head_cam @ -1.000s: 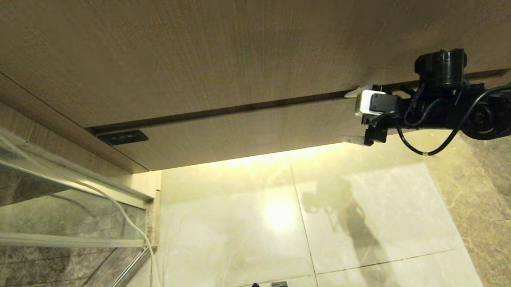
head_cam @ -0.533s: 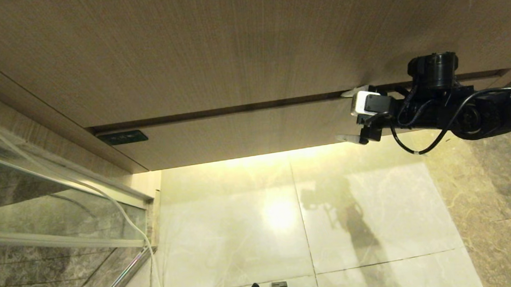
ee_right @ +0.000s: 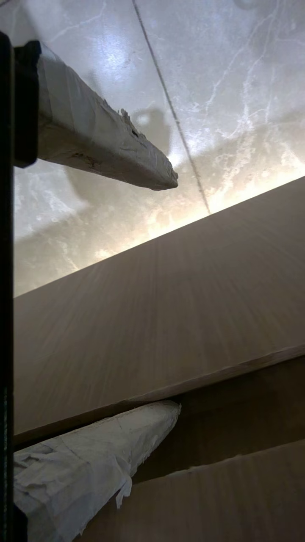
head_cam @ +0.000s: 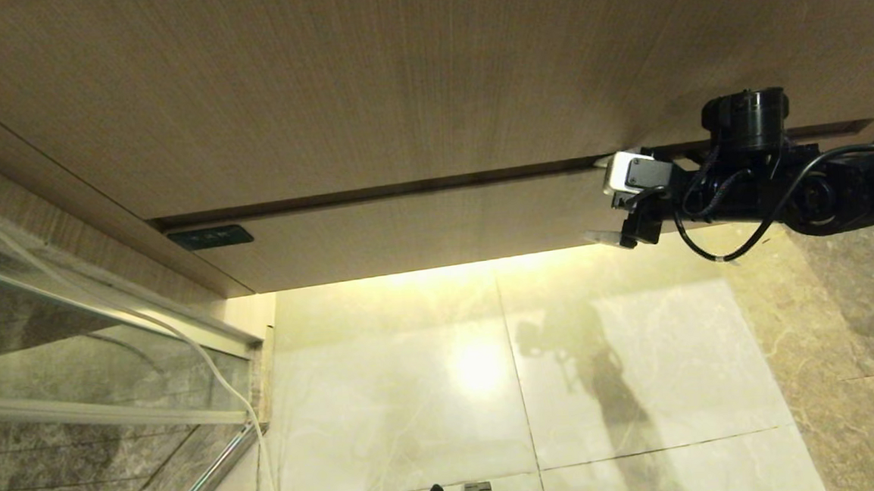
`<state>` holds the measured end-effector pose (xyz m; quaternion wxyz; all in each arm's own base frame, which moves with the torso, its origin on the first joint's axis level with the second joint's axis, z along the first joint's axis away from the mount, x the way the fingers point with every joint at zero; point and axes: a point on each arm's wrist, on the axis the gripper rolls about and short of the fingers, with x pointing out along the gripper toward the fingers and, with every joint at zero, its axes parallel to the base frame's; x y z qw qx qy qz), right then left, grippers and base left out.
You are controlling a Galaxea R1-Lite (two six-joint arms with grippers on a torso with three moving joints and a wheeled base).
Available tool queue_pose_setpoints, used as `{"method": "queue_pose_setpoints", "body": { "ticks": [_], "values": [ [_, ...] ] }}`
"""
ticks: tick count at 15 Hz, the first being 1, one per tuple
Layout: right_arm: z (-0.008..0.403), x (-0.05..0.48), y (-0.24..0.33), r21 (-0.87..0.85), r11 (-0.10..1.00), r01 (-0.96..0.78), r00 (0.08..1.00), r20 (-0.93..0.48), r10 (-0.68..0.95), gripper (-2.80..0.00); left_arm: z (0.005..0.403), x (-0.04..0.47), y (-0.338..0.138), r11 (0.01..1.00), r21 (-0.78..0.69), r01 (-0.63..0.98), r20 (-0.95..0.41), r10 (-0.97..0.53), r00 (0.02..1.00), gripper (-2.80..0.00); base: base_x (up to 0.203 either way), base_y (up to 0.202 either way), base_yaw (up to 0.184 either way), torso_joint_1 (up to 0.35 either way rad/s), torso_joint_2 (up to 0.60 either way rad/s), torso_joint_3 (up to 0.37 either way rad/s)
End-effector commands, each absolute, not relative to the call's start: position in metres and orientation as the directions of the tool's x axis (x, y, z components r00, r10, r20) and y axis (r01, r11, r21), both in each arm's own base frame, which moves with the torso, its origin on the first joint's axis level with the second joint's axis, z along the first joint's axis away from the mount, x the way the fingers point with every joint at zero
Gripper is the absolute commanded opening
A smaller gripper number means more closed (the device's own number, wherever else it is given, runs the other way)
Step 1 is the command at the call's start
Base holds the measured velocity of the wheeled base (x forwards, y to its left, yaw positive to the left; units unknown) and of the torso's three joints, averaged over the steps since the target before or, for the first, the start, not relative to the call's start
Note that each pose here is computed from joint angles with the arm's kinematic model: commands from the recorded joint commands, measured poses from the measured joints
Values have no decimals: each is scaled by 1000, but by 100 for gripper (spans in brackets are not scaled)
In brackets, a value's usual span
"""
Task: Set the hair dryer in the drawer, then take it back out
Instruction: Pull open the drawer
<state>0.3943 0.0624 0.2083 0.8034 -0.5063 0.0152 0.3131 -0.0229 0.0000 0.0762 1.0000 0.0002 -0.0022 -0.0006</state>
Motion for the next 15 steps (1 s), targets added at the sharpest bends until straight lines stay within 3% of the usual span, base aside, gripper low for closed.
{"method": "queue_pose_setpoints", "body": {
  "ticks": [1,15],
  "values": [
    [207,393,62,-798,290,-528,803,-359,475,0,76,-23,0,1000,0,2,3,-2,1000,-280,0,0,0,0,0,0],
    [201,360,53,-690,338,-640,760,-506,407,0,76,-23,0,1000,0,2,3,-2,1000,-280,0,0,0,0,0,0]
  ]
}}
